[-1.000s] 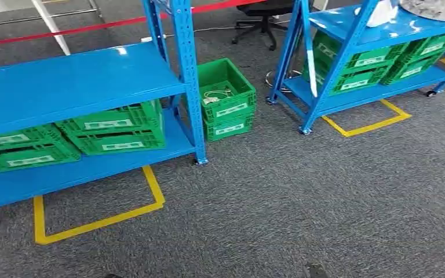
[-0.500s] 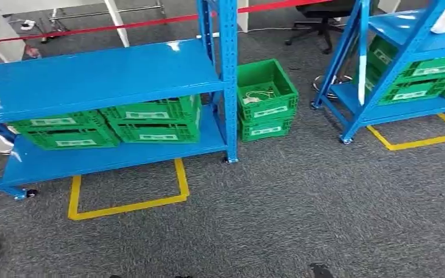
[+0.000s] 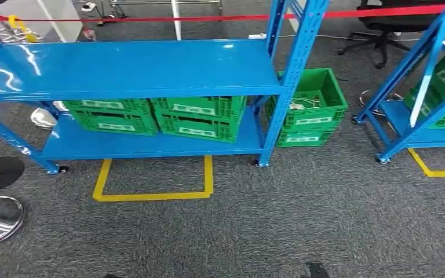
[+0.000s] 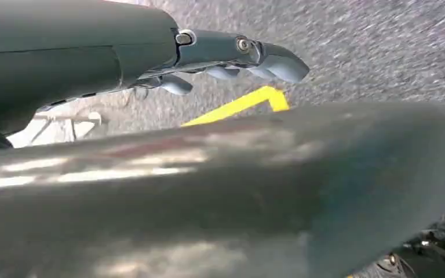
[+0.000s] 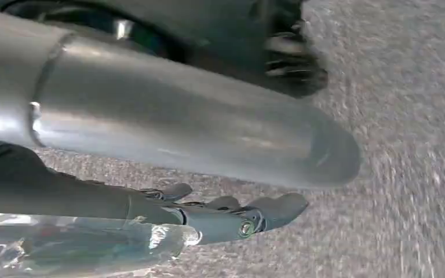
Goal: Take the parts from the cabinet and place them on the table.
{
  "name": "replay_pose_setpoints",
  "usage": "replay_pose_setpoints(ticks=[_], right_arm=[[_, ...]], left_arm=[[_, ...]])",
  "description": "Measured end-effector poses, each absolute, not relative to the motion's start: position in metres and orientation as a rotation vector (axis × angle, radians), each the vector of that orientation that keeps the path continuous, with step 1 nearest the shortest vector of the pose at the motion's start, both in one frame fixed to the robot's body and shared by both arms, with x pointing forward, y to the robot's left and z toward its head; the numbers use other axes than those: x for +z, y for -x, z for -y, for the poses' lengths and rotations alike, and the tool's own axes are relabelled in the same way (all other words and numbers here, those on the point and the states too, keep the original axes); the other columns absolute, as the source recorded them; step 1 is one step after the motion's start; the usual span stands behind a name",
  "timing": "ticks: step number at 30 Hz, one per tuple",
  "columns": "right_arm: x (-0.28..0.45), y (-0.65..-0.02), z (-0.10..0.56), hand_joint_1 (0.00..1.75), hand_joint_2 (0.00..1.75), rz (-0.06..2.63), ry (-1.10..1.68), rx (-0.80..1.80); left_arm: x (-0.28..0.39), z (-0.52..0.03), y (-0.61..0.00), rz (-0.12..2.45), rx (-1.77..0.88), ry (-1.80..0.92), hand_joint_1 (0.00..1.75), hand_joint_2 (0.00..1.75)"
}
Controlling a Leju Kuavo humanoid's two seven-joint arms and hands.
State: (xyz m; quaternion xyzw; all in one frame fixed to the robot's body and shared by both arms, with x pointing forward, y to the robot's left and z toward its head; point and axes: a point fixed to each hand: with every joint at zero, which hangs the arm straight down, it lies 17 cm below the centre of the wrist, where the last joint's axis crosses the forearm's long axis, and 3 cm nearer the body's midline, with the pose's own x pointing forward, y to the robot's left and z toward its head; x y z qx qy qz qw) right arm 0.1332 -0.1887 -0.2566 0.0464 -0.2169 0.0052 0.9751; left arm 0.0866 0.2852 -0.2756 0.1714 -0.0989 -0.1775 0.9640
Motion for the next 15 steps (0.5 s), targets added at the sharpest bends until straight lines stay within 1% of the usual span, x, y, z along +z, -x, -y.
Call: replay_pose_setpoints(ticks=[15], right_arm=[[-0.2559,-0.1364,0.1887,0.00,0.00,0.438,-0.096,-0.002]], left_arm=[[-0.2758,-0.2875,-0.0847,0.194,-0.356,-0.352,0.00,0.00]])
